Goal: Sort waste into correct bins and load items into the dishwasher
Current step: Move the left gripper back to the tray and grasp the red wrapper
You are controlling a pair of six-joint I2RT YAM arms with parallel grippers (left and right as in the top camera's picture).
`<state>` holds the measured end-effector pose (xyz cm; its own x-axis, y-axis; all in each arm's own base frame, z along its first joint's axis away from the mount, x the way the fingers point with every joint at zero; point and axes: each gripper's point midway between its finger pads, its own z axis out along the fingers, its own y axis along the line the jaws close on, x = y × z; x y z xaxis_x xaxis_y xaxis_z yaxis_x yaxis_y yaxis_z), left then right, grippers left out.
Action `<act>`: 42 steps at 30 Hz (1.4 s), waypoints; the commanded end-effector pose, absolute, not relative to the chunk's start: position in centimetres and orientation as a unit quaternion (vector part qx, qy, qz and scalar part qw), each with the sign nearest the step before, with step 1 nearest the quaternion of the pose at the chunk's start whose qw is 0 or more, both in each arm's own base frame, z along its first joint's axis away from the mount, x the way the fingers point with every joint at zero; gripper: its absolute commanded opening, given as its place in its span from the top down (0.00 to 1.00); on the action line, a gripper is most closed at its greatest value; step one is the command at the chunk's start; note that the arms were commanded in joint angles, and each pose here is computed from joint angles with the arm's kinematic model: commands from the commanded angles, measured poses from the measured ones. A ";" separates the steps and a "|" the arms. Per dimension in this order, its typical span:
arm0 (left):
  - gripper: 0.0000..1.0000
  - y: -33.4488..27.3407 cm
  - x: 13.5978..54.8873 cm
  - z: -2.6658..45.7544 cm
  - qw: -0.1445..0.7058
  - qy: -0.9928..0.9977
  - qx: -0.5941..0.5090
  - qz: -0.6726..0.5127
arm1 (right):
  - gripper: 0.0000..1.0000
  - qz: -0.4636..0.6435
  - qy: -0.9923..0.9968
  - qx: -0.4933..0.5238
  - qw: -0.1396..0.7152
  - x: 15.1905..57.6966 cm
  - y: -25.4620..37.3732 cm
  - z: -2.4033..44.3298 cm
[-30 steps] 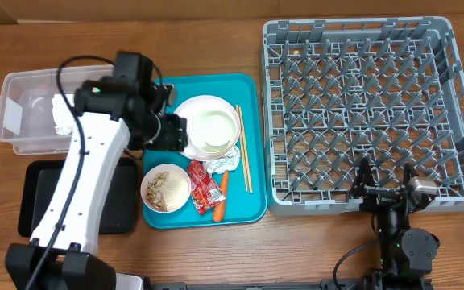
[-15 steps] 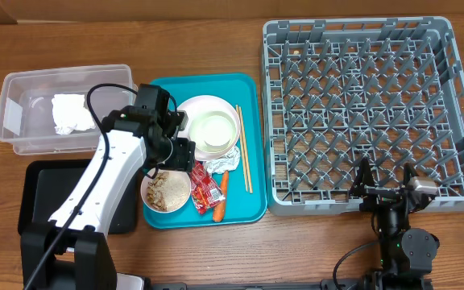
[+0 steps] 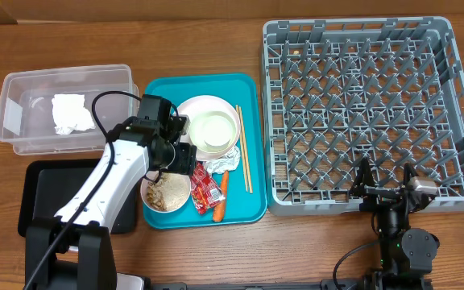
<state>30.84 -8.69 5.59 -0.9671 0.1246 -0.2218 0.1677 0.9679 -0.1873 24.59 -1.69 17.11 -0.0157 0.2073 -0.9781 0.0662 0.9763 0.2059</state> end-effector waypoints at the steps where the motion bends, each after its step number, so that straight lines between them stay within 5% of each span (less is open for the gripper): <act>1: 0.34 -8.8 30.2 4.5 0.099 0.986 0.091 -0.098 | 0.00 0.051 0.709 0.094 0.697 24.6 -1.7 17.0; 12: 0.33 -8.8 30.5 4.2 0.108 0.985 0.092 -0.099 | 0.00 0.051 0.709 0.094 0.697 24.6 -1.7 17.0; 20: 0.45 -9.1 32.5 5.6 0.143 0.980 0.094 -0.101 | 0.00 0.050 0.709 0.094 0.697 24.6 -1.7 17.0; 22: 0.55 -8.9 32.6 5.5 0.144 0.981 0.093 -0.095 | 0.00 0.051 0.709 0.094 0.697 24.6 -1.7 17.0; 25: 0.85 -8.0 33.0 5.5 0.151 0.982 0.089 -0.067 | 0.00 0.050 0.709 0.094 0.697 24.6 -1.7 17.0; 27: 0.92 -7.8 33.2 5.4 0.155 0.982 0.088 -0.062 | 0.00 0.051 0.709 0.094 0.697 24.6 -1.7 17.0; 39: 0.87 -8.2 33.6 5.1 0.158 0.981 0.086 -0.071 | 0.00 0.051 0.709 0.094 0.697 24.6 -1.7 17.0; 40: 0.81 -8.5 33.5 5.1 0.157 0.981 0.087 -0.079 | 0.00 0.051 0.709 0.094 0.697 24.6 -1.7 17.0; 42: 0.51 -8.5 33.6 5.1 0.158 0.980 0.092 -0.079 | 0.00 0.051 0.709 0.094 0.697 24.6 -1.7 17.0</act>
<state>33.05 -7.74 4.71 -0.9396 0.1426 -0.3110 0.1837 0.9772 -0.1068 24.59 -1.70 17.11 -0.0156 0.2077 -0.9781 0.0666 0.9762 0.2062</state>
